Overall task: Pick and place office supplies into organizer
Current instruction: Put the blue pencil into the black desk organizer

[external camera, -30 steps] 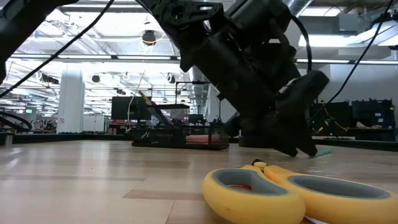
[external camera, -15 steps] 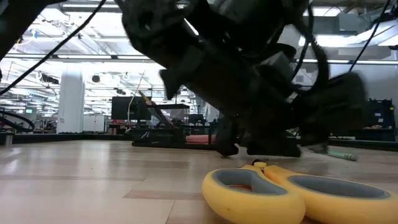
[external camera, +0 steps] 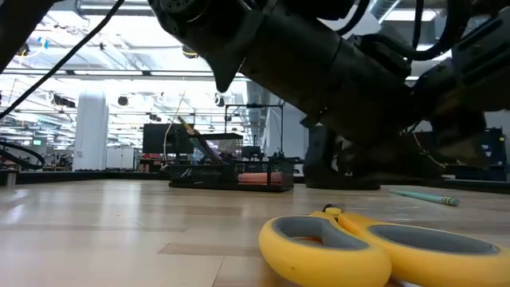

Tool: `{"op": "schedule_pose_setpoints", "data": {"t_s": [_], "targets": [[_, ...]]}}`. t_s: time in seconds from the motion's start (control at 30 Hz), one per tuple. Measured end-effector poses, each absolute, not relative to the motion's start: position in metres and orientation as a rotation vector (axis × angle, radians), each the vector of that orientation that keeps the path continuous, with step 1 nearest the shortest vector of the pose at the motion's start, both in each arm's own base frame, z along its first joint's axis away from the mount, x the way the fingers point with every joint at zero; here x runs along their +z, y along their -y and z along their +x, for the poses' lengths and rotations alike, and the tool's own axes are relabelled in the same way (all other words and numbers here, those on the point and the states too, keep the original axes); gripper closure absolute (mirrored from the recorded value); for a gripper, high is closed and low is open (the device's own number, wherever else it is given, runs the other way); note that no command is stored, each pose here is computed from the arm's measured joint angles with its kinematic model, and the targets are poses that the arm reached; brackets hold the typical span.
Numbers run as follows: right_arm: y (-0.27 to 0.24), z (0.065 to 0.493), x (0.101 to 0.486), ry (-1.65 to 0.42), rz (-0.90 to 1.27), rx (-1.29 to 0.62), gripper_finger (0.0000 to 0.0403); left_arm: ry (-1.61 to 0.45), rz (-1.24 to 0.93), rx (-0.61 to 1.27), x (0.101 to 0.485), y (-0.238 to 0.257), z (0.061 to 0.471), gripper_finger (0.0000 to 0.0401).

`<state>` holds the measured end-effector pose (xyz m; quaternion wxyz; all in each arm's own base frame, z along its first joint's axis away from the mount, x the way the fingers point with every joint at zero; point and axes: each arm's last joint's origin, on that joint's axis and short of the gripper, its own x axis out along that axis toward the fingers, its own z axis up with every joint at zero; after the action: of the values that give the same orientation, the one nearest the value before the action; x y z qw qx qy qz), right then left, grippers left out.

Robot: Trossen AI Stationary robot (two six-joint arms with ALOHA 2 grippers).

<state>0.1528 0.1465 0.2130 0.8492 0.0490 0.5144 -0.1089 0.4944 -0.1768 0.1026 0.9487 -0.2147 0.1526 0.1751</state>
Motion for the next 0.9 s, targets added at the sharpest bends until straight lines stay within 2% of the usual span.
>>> {"op": "schedule_pose_setpoints", "data": {"t_s": [0.17,0.3,0.43,0.63,0.9], "targets": [[-0.137,0.178,0.194,-1.197,0.091,-0.265,0.0403,-0.320,-0.452,0.319,0.111,0.185,0.491,0.0237],[-0.135,0.198,0.176,-1.260,0.069,-0.223,0.0403,-0.396,-0.403,0.309,0.135,0.197,0.477,0.0237],[-0.135,0.217,0.163,-1.263,0.112,-0.146,0.0403,-0.458,-0.290,0.458,0.164,0.207,0.450,0.0237],[-0.118,0.233,0.148,-1.310,0.138,-0.205,0.0403,-0.353,-0.170,0.655,0.207,0.235,0.398,0.0237],[-0.109,0.233,0.154,-1.346,0.191,-0.179,0.0403,-0.176,-0.081,0.737,0.212,0.273,0.351,0.0237]]}}
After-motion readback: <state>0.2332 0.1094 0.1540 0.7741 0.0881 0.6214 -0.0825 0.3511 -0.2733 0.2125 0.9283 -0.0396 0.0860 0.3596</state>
